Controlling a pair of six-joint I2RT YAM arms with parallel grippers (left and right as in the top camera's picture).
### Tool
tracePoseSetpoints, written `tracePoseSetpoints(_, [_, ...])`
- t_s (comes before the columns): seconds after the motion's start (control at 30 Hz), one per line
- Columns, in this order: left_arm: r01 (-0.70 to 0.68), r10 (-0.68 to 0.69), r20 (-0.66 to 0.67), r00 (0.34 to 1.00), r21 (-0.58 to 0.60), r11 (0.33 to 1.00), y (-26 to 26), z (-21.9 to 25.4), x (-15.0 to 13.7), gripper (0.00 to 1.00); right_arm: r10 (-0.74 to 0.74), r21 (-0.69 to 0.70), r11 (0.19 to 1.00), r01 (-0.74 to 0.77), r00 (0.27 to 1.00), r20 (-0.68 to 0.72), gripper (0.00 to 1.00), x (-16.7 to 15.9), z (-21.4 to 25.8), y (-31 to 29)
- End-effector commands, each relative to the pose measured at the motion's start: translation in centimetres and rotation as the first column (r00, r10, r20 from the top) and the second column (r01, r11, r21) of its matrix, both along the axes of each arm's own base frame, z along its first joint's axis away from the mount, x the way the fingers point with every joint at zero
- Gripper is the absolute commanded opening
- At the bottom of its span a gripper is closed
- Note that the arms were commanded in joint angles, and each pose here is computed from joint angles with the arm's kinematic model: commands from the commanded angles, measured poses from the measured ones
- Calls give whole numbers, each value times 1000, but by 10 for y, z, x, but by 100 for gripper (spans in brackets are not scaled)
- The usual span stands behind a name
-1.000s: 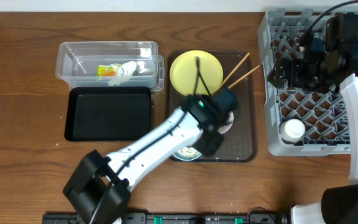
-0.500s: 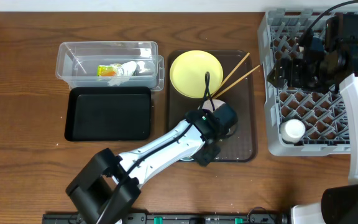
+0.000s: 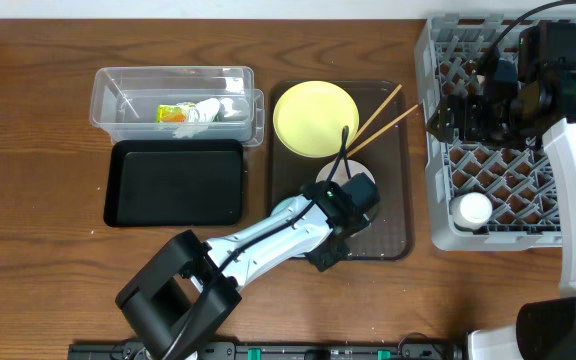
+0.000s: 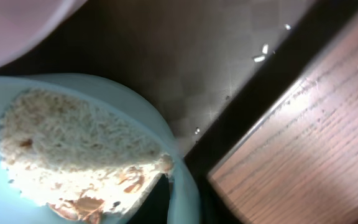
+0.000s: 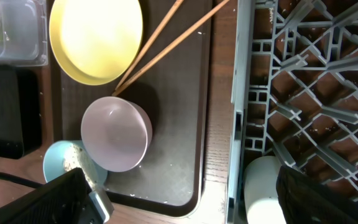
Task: Sort waste into correct bins and load items into the dishwasher rack
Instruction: 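Reach the left gripper to the light-blue bowl and grasp its rim, then carry the light-blue bowl left and tip the rice onto the black tray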
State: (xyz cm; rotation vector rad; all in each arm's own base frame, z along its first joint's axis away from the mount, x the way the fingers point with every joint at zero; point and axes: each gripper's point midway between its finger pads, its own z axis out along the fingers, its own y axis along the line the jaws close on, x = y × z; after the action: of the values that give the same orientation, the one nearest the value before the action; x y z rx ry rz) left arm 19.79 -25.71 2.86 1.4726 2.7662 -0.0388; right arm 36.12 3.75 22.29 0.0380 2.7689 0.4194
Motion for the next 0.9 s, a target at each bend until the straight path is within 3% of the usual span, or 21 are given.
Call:
tracePoseSetpoints(0.0, [20, -20, 1, 1000, 12, 1000, 3, -1, -1, 9, 13, 3, 1000, -13, 1000, 22, 95, 0, 8, 5])
tracePoseSetpoints(0.3, [-69, 69, 26, 997, -12, 998, 1, 18, 9, 6, 13, 2, 1000, -13, 1000, 23, 95, 0, 8, 5])
tracePoseSetpoints(0.5, [-153, 172, 86, 981, -192, 969, -5, 92, 41, 6, 13, 1, 1000, -13, 999, 35, 96, 2, 9, 5])
tracePoseSetpoints(0.67, [-265, 307, 55, 950, -378, 887, 21, 145, 65, 6, 13, 2, 1000, -13, 999, 37, 96, 3, 9, 5])
tracePoseSetpoints(0.87, [-441, 456, -115, 883, -538, 719, 76, 175, 92, 6, 13, 2, 1000, -13, 999, 37, 96, 3, 9, 5])
